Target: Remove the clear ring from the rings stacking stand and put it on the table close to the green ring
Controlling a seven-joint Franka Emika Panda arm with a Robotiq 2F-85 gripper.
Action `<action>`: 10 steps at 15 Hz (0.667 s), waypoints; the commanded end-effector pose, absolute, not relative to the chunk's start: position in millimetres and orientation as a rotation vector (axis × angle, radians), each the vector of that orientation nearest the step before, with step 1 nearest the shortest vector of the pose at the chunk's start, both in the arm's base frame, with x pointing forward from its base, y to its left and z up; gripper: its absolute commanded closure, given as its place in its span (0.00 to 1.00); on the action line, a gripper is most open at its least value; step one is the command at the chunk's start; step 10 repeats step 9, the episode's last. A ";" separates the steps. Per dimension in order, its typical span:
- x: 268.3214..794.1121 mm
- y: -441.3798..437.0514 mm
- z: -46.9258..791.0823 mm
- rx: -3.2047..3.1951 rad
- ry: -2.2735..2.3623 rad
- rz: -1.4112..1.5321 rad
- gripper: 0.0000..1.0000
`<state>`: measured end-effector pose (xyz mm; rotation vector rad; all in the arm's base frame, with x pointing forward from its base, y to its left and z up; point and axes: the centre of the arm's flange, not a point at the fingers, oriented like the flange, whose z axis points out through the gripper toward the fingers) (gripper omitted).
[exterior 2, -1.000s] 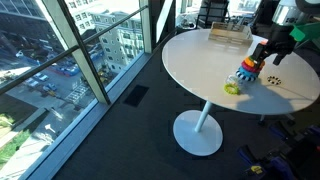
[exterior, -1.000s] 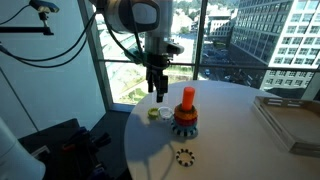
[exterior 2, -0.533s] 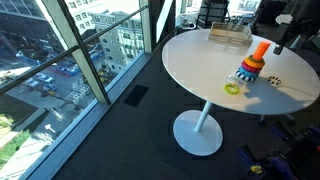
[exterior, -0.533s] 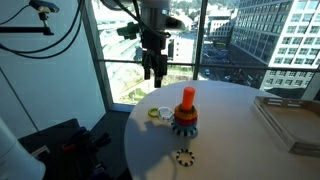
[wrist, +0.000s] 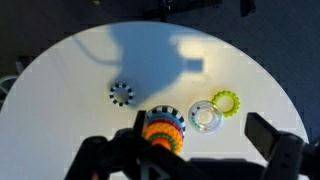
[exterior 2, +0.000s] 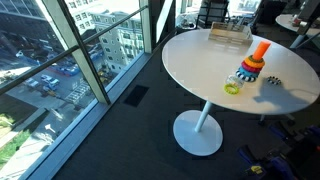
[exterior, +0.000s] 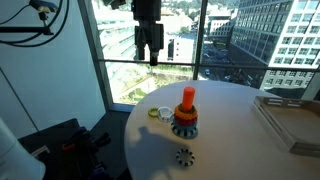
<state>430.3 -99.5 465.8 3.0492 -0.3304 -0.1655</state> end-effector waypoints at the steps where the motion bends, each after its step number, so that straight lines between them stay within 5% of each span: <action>1: 417.4 -105.9 495.5 3.050 -0.297 -0.120 0.00; 10: 419.2 -101.3 492.3 3.054 -0.332 -0.086 0.00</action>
